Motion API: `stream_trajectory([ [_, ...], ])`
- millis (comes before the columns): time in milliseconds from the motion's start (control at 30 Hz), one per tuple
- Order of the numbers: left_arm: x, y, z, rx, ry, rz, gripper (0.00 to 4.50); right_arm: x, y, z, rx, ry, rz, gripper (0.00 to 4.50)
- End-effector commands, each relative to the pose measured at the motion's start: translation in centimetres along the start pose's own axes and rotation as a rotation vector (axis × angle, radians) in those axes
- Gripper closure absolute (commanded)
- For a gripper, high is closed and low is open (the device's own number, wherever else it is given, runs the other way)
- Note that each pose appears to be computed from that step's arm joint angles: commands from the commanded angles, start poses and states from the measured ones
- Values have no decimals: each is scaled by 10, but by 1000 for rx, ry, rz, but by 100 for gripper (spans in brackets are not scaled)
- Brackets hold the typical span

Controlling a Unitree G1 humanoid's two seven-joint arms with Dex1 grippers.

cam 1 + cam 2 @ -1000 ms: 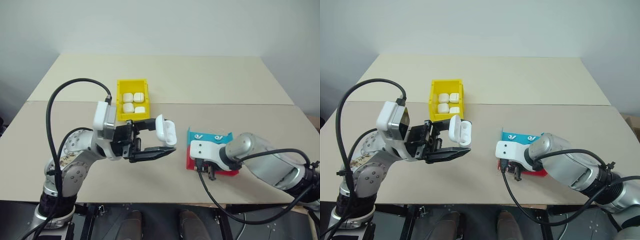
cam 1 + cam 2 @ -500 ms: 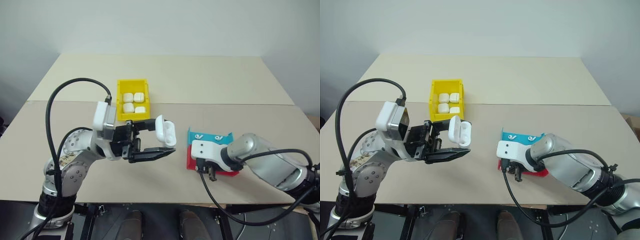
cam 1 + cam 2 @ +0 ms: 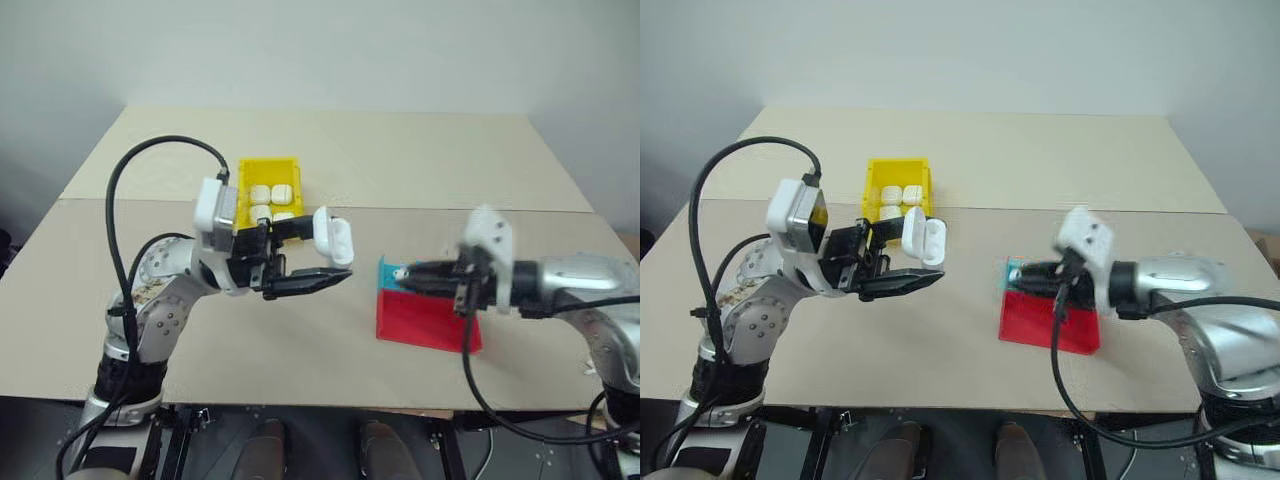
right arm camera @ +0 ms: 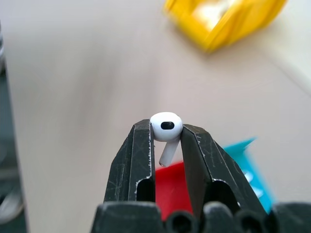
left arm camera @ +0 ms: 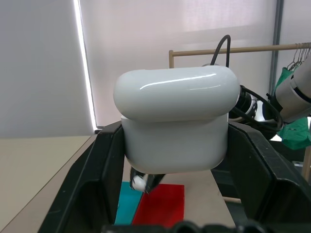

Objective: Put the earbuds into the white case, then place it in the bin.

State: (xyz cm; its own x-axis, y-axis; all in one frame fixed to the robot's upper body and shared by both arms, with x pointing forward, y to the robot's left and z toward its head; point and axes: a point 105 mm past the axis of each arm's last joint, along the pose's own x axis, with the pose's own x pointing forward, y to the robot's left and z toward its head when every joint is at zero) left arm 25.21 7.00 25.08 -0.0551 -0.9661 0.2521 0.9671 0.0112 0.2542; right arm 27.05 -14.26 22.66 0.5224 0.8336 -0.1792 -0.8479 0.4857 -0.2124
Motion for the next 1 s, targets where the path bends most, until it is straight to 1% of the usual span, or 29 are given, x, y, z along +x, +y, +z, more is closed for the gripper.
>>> stream_trajectory([
  [33, 9, 1, 4, 25, -14, -54, 171, -14, -4, 46, -6, -271, -19, 390],
  [67, 11, 1, 3, 21, -14, -67, 171, -16, -2, 56, 14, -333, -2, 390],
  [167, 14, 3, 0, 18, -9, -86, 171, -17, 4, 72, 38, -439, 34, 390],
  [333, 22, 8, 0, 18, -18, -108, 171, -9, 18, 87, 66, -511, 100, 390],
  [467, 26, 14, 0, 12, -23, -106, 171, 0, 31, 91, 60, -519, 144, 390],
  [600, 30, 13, 0, 8, -27, -125, 171, 8, 38, 90, 44, -507, 154, 390],
  [833, 28, 13, 2, 12, -18, -136, 171, 16, 43, 88, 27, -502, 168, 390],
  [1000, 29, 12, 4, 26, -18, -140, 171, 22, 41, 80, -7, -456, 145, 390],
])
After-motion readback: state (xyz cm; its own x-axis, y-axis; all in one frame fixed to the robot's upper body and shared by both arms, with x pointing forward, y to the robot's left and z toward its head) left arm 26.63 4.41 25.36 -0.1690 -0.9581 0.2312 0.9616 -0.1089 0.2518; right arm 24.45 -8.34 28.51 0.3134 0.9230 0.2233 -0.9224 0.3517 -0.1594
